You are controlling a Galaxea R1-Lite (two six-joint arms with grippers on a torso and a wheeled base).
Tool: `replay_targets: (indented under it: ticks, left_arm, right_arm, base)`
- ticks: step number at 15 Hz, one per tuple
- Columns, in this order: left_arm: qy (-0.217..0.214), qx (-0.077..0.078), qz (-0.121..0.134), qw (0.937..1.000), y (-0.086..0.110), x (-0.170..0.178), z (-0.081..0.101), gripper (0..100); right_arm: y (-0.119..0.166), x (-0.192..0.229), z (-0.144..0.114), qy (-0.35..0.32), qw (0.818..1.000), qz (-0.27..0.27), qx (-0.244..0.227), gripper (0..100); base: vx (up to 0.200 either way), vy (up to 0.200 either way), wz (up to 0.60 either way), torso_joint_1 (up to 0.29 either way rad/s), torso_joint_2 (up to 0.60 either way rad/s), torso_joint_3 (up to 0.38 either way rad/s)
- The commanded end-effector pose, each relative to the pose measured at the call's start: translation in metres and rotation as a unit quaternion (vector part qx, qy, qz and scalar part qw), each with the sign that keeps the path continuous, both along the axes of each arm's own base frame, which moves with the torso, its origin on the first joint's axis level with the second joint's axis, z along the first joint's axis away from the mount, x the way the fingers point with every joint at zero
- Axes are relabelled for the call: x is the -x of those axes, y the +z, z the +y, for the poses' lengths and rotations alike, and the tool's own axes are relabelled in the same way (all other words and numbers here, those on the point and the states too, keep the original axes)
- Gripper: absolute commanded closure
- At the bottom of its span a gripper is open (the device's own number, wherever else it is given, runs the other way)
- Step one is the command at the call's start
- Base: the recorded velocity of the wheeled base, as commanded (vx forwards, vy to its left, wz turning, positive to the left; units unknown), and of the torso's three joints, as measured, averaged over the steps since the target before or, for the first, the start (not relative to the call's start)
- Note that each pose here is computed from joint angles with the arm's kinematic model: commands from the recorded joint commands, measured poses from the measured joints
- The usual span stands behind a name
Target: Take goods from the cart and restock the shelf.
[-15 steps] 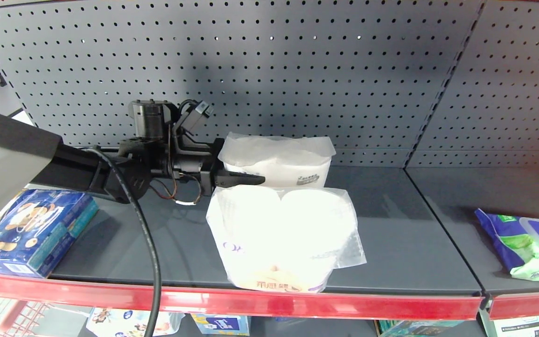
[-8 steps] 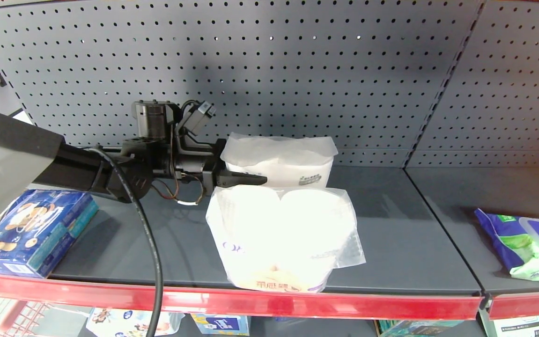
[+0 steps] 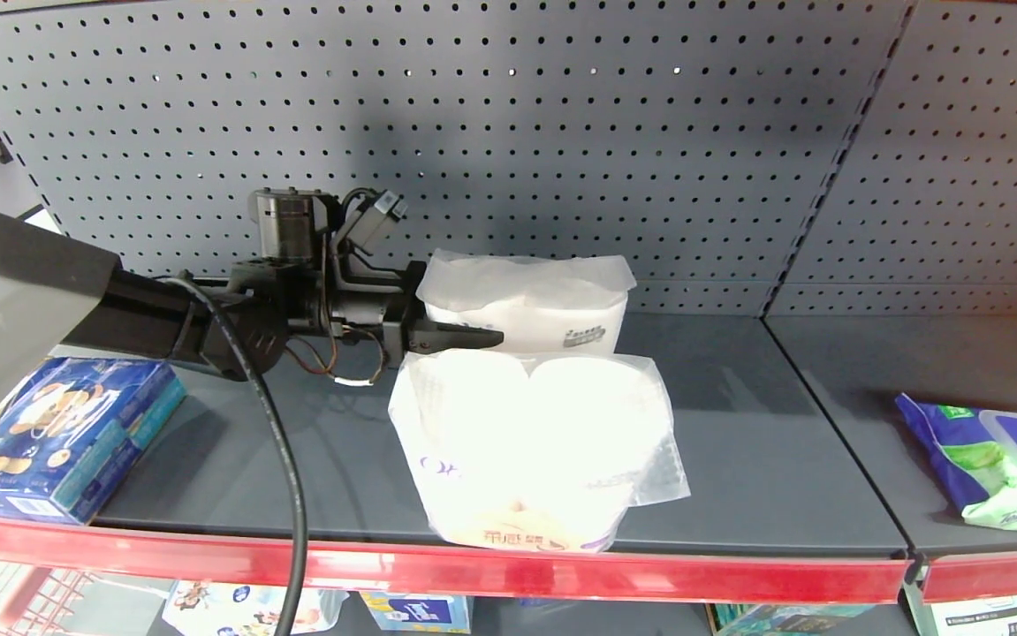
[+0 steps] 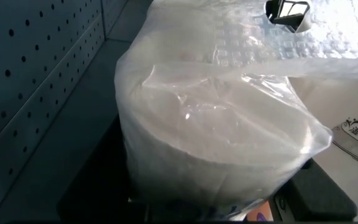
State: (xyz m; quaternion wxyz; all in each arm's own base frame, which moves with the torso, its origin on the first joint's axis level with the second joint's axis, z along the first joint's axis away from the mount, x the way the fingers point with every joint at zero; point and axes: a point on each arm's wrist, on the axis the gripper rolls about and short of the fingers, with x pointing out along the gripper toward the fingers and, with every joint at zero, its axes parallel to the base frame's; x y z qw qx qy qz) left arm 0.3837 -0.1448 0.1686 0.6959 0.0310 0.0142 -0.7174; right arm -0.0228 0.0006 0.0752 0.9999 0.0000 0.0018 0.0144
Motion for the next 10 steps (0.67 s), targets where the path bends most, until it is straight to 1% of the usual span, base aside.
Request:
replay_targets:
  ticks: [1, 4, 5, 6, 7, 10]
  left_arm:
    - [0.0, 0.0, -0.002, 1.0, 0.0, 0.0, 0.0, 0]
    - [0.006, 0.0, -0.007, 1.0, 0.005, 0.004, 0.001, 0]
    - [0.01, -0.001, -0.005, 0.9999, 0.008, 0.006, 0.006, 0]
    - [0.018, -0.001, -0.004, 0.9998, 0.012, 0.009, 0.013, 0]
    - [0.026, -0.005, 0.005, 0.9996, 0.011, 0.014, 0.019, 0]
    - [0.06, -0.011, 0.022, 0.9979, 0.01, 0.025, 0.044, 0]
  right_arm:
    - [0.0, 0.0, 0.0, 0.0, 1.0, 0.0, 0.0, 0]
    - [0.0, 0.0, 0.0, 0.0, 1.0, 0.0, 0.0, 0]
    - [0.0, 0.0, 0.0, 0.0, 1.0, 0.0, 0.0, 0]
    - [0.0, 0.0, 0.0, 0.0, 1.0, 0.0, 0.0, 0]
    - [0.0, 0.0, 0.0, 0.0, 1.0, 0.0, 0.0, 0]
    - [0.0, 0.0, 0.0, 0.001, 1.0, 0.0, 0.0, 0]
  base:
    - [0.0, 0.0, 0.0, 0.0, 0.0, 0.0]
    - [0.0, 0.0, 0.0, 0.0, 0.0, 0.0]
    - [0.0, 0.0, 0.0, 0.0, 0.0, 0.0]
    - [0.0, 0.0, 0.0, 0.0, 0.0, 0.0]
    - [0.0, 0.0, 0.0, 0.0, 0.0, 0.0]
    - [0.0, 0.0, 0.0, 0.0, 0.0, 0.0]
